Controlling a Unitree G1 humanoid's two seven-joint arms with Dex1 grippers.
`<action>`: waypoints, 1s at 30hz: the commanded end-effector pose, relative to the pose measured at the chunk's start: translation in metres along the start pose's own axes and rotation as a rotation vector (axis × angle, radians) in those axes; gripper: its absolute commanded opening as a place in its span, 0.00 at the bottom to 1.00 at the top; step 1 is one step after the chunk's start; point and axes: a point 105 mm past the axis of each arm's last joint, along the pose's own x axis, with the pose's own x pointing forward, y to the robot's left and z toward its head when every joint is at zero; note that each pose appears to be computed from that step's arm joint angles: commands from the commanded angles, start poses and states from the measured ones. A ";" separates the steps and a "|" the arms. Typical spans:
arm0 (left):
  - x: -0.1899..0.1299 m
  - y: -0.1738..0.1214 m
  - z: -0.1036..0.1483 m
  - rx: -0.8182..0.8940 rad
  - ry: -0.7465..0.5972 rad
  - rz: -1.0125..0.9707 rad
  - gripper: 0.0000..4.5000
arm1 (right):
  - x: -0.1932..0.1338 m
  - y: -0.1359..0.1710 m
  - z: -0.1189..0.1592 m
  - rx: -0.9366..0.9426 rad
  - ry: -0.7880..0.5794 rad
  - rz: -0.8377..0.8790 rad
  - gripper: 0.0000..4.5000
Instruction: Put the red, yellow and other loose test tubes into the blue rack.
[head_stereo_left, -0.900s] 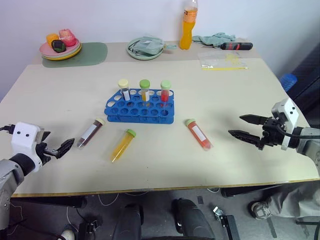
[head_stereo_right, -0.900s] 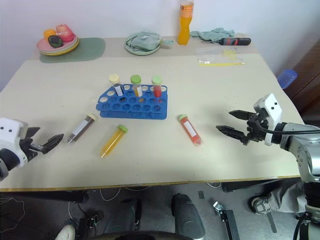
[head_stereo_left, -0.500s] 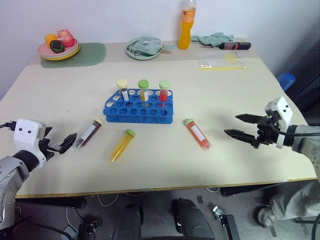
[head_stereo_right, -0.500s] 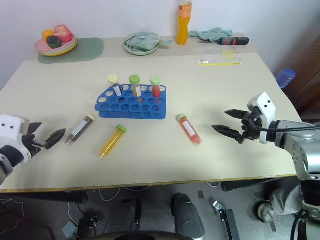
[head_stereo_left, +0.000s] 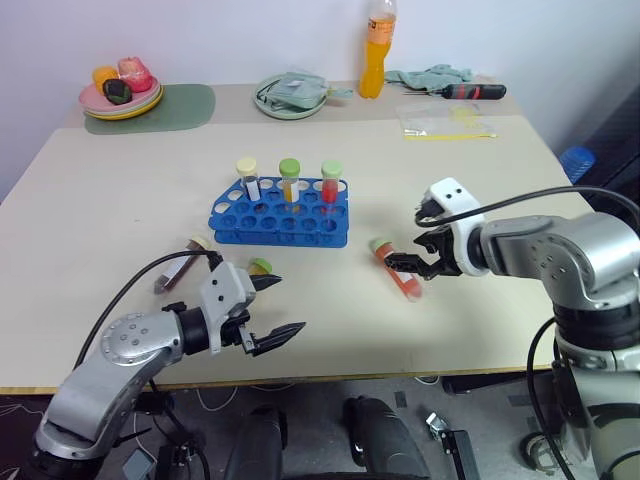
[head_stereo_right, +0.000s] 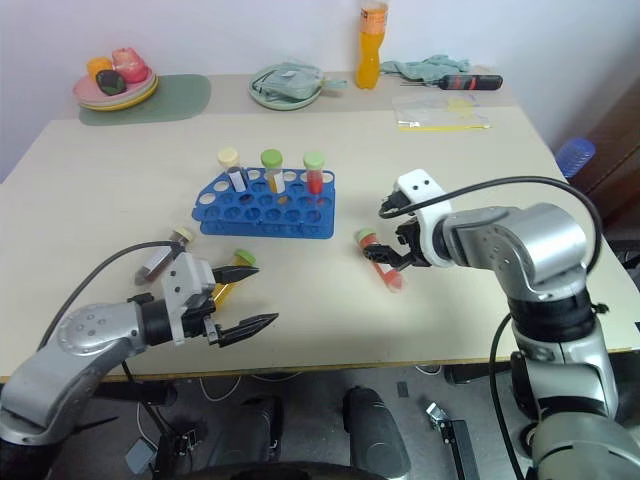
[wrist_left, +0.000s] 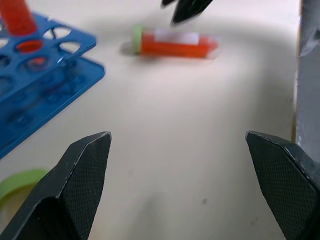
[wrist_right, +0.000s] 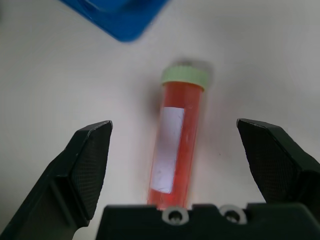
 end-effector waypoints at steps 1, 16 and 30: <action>0.006 -0.004 0.004 0.031 -0.028 -0.020 0.99 | 0.007 -0.002 0.007 -0.020 0.050 -0.049 0.98; 0.004 -0.004 -0.006 0.017 -0.019 0.062 1.00 | 0.032 0.008 0.005 0.017 0.160 -0.078 0.36; -0.022 0.037 -0.009 -0.025 -0.068 0.300 1.00 | -0.046 0.075 0.090 -0.104 -0.819 0.226 0.18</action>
